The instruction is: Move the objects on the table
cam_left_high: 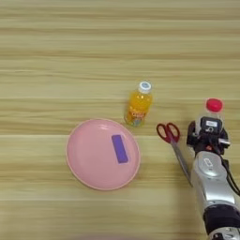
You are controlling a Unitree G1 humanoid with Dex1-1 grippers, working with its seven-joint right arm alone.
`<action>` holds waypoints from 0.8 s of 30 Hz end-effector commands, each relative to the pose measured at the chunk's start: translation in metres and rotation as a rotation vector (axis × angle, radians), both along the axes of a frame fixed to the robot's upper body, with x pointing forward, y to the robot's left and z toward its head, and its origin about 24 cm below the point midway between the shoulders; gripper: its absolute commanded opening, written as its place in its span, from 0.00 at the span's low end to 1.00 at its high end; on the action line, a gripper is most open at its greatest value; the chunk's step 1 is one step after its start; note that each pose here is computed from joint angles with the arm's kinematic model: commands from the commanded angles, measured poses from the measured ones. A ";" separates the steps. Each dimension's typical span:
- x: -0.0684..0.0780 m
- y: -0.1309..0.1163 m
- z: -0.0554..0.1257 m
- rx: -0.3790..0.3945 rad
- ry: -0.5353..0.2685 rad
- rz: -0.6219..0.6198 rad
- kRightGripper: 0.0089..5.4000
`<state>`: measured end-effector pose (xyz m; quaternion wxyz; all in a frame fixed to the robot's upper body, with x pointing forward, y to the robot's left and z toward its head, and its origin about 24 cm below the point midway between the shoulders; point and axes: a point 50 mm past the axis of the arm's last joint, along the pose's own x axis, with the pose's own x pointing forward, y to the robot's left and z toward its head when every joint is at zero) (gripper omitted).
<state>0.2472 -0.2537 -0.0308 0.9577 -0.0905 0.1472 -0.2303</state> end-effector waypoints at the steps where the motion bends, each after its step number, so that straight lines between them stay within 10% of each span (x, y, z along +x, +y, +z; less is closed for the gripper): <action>1: -0.025 -0.001 -0.033 0.063 0.171 -0.038 0.58; 24: -0.031 0.000 -0.040 0.053 0.192 -0.050 0.58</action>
